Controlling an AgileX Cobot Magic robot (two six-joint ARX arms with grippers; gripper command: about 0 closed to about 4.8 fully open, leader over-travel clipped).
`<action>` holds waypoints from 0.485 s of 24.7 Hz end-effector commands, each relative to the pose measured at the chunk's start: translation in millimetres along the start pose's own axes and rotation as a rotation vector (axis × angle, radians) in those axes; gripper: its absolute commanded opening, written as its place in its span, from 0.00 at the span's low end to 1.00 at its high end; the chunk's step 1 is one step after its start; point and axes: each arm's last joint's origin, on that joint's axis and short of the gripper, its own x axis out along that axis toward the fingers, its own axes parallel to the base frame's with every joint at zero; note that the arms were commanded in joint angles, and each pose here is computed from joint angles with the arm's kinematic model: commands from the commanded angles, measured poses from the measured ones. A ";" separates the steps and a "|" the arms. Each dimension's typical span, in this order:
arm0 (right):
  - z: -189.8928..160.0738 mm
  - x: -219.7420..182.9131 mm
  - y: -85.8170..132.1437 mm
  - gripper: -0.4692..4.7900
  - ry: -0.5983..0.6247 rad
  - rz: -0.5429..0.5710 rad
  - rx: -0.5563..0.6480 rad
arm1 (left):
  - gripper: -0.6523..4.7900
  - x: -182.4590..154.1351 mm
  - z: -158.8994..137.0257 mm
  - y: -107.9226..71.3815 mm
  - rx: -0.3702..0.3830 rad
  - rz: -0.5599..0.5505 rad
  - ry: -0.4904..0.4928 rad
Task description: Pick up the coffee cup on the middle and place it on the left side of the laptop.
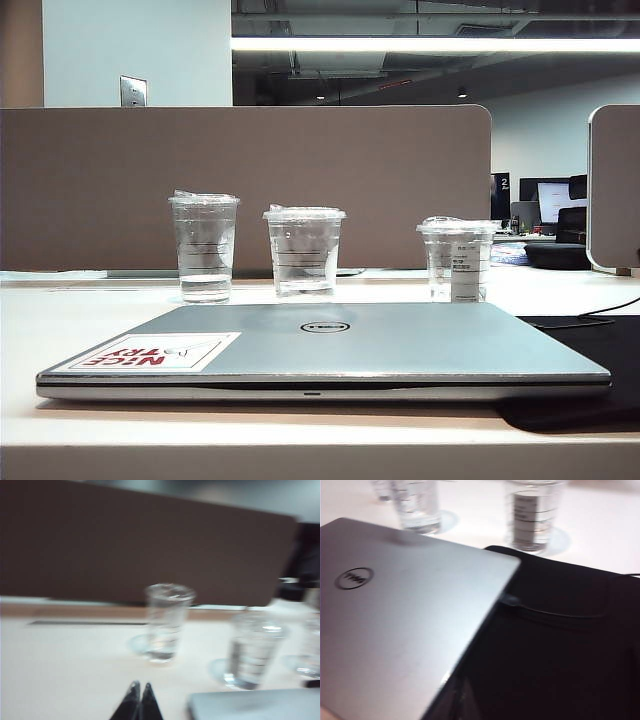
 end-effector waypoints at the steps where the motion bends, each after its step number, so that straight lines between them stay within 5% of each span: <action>1: 0.3 0.4 4.8 0.08 -0.012 0.041 -0.009 | 0.11 3.9 -0.1 -2.5 -0.034 -0.087 0.035; 10: -0.4 0.6 8.4 0.08 -0.004 0.074 -0.018 | 0.12 34.2 -4.9 -13.6 0.023 -0.222 0.120; 12: -0.4 0.6 8.4 0.08 -0.004 0.074 -0.018 | 0.26 47.5 -3.0 -16.3 0.034 -0.247 0.149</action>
